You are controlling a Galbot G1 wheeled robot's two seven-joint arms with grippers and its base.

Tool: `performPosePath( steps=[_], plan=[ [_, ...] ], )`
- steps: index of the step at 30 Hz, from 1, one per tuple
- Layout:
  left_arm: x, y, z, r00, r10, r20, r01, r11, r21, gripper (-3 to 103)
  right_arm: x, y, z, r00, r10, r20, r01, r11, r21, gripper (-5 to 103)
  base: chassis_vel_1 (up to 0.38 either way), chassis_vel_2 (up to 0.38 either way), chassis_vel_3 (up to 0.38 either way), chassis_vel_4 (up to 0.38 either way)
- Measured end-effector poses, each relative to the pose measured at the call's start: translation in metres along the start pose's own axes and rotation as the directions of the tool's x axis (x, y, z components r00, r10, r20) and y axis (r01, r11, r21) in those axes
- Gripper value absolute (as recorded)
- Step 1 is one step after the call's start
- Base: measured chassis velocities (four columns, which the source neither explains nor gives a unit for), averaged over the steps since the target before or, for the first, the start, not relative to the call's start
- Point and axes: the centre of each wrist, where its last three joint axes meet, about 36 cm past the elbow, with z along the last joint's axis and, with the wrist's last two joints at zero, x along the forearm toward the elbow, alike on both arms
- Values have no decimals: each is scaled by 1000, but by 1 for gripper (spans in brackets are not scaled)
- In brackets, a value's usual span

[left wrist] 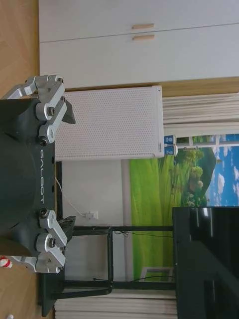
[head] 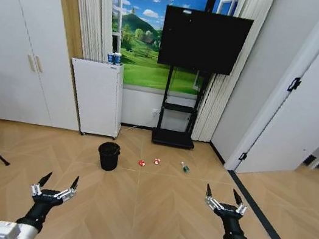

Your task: Pick up the trash bin and place the garbage on the floor into it.

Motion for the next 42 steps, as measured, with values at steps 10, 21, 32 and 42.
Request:
performPosePath(
  steps=[10, 21, 32, 42],
  plan=[
    [-3, 2, -2, 998, -58, -10, 58, 998, 2, 100, 0, 1, 0, 1000, 7, 2, -7, 1000, -20, 100, 0, 0, 0, 0],
    [-1, 2, 2, 997, -64, 38, 64, 998, 1, 100, 4, 0, 5, 997, -35, -66, 33, 999, -26, 100, 0, 0, 0, 0],
    [0, 0, 4, 997, -65, 48, 64, 998, 8, 100, 3, -1, 5, 997, -33, -63, 31, 999, -31, 100, -76, 64, 74, -76],
    [1, 0, 4, 996, -66, 53, 65, 998, 9, 100, 4, 0, 6, 998, -32, -63, 30, 999, -30, 100, -224, 227, 226, -237]
  ],
)
